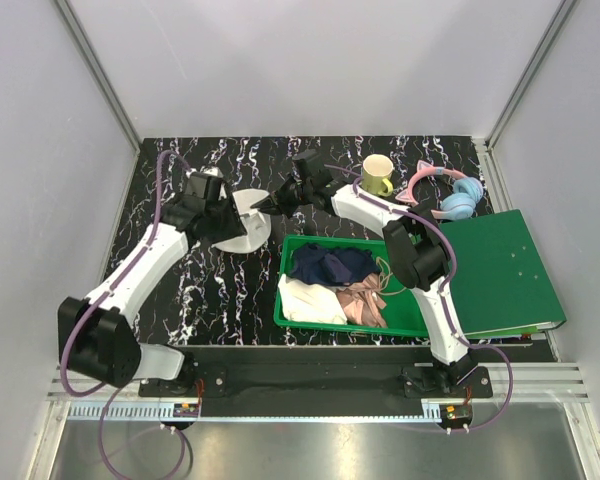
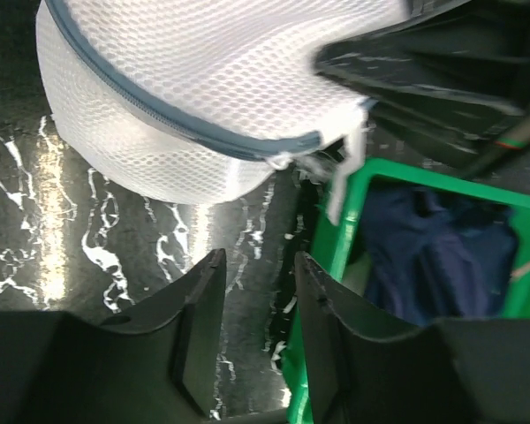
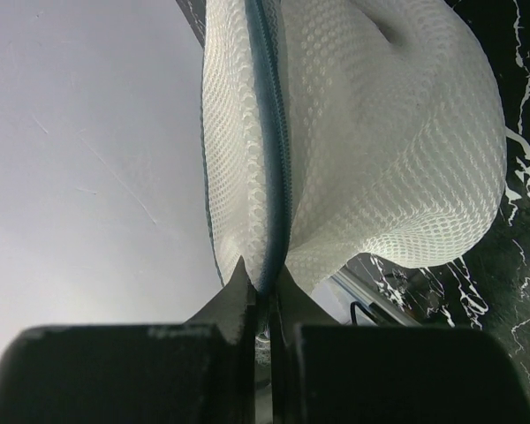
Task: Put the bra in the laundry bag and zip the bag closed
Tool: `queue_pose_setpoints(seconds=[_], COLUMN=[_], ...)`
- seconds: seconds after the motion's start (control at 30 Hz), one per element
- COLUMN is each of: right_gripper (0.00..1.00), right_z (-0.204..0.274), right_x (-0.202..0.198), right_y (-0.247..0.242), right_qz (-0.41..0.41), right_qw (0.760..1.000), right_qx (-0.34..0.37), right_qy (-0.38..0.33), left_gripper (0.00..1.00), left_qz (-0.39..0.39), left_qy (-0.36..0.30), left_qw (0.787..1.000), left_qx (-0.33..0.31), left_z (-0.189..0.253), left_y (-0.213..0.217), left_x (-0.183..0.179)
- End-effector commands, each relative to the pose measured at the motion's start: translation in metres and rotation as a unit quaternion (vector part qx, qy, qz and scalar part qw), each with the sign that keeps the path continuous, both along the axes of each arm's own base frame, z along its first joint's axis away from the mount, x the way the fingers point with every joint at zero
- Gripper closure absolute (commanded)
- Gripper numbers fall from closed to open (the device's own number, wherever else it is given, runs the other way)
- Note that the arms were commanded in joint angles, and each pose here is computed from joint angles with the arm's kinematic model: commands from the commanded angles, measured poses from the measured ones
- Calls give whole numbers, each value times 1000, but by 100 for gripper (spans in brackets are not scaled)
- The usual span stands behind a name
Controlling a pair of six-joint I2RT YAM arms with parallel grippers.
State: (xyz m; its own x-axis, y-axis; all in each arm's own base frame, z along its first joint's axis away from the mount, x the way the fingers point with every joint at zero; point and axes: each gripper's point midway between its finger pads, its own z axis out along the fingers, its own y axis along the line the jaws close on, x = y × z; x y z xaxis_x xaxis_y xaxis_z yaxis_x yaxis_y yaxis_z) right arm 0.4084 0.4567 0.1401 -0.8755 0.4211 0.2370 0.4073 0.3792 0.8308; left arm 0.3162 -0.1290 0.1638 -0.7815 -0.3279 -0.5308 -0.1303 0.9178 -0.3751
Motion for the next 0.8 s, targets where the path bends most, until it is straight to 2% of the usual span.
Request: queue_pose_setpoints(seconds=[0.0, 0.53, 0.7, 0.77], right_gripper=[100, 100, 100, 100], right_z=[33, 36, 38, 38], right_x=[4, 0, -2, -2], right_y=[-1, -1, -1, -4], right_qz=[-18, -12, -8, -10], right_qw=[1000, 999, 999, 999], right_qx=[22, 29, 33, 32], right_qy=[-8, -5, -2, -3], left_gripper=[61, 67, 81, 95], left_qz=[-4, 8, 15, 15], left_qy=[-38, -34, -25, -23], left_qw=[998, 997, 995, 994], left_qx=[47, 72, 95, 106], left_z=[7, 0, -4, -3], left_y=[1, -5, 2, 7], left_x=[28, 68, 73, 73])
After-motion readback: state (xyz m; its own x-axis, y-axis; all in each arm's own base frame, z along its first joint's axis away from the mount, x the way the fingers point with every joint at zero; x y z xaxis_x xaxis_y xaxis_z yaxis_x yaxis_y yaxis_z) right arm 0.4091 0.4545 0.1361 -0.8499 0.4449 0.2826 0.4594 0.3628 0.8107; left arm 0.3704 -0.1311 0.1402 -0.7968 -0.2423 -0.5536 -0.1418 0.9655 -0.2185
